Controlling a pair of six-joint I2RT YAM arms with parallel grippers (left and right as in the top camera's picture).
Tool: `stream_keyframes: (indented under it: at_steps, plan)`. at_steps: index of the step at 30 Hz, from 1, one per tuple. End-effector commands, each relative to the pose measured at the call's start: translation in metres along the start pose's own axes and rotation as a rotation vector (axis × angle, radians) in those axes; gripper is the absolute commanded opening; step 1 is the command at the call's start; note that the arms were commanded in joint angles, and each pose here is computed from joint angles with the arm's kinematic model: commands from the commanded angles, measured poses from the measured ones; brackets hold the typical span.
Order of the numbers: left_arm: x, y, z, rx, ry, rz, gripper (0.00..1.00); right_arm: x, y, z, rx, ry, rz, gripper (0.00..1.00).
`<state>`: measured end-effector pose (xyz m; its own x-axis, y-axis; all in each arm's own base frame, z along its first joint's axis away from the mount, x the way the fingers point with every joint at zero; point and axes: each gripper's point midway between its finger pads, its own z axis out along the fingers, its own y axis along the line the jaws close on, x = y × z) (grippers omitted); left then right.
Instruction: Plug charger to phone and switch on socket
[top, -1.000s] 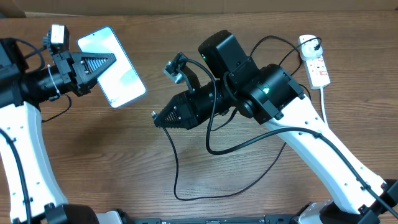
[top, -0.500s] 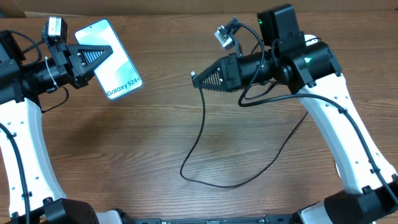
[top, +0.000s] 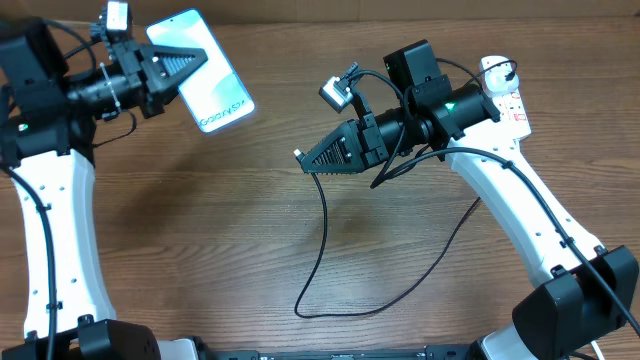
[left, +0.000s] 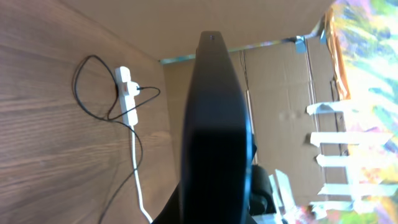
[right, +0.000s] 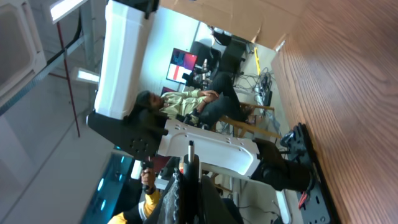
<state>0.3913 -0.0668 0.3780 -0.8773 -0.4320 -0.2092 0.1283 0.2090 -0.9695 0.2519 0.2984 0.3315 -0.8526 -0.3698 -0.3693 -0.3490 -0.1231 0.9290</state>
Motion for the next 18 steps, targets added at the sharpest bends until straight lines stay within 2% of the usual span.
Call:
stream_keyframes:
  at_steps: [1,7,10,18]
  plan:
    - [0.003,0.003,0.023,-0.01,0.032,-0.105,0.04,0.001,0.011,0.001,-0.047,0.011,-0.041,0.04]
    - [0.013,0.002,0.062,0.022,0.121,-0.063,0.04,0.0,0.009,0.001,-0.035,0.009,-0.027,0.04]
    - [0.011,0.005,0.075,0.031,0.142,-0.106,0.04,-0.002,0.003,0.001,0.002,0.002,0.006,0.04]
    - [0.02,0.006,0.085,0.058,0.207,-0.127,0.04,-0.008,0.0,0.001,0.022,-0.007,0.022,0.04]
